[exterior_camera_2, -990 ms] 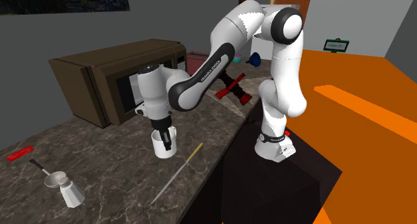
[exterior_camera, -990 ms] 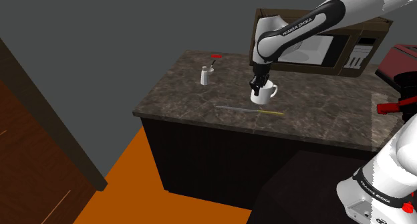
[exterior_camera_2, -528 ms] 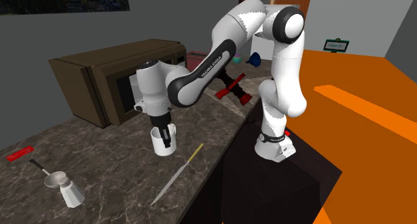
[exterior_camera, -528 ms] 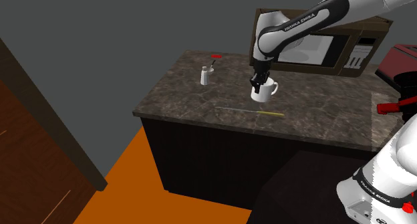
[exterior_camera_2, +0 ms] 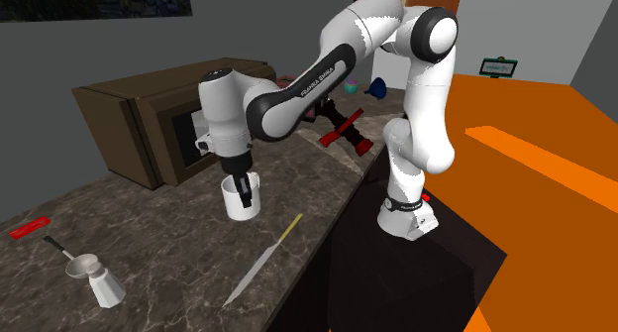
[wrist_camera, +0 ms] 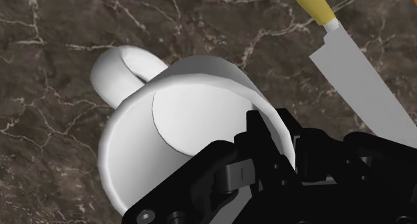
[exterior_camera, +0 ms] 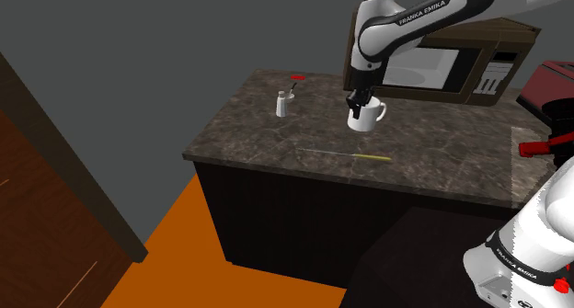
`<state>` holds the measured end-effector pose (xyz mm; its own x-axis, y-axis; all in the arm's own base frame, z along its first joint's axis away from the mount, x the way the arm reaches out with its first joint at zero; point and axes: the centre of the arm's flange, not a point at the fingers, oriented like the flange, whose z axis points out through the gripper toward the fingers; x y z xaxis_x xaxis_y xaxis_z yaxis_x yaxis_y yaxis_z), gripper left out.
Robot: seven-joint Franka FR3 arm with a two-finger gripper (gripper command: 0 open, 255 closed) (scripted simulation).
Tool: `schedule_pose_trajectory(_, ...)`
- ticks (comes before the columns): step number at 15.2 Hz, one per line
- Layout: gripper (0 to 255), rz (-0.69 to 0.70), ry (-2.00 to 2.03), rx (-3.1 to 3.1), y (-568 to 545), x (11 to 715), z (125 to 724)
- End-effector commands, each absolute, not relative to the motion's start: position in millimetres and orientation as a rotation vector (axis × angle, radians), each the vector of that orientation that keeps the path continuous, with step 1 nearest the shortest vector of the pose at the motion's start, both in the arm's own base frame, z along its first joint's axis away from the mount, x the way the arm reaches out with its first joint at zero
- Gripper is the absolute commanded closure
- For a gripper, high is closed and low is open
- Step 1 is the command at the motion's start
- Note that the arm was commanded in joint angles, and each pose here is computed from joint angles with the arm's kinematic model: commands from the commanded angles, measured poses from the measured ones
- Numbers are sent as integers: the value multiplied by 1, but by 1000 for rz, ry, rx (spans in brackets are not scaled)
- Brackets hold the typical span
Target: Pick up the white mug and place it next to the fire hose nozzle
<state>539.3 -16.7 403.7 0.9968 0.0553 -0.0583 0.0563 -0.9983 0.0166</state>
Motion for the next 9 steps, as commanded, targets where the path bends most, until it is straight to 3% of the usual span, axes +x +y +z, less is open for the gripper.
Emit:
schedule_pose_trajectory(1, 255, -90, 87, 3121, -17, 540, 416)
schedule_pose_trajectory(9, 255, -90, 87, 3121, -17, 540, 458)
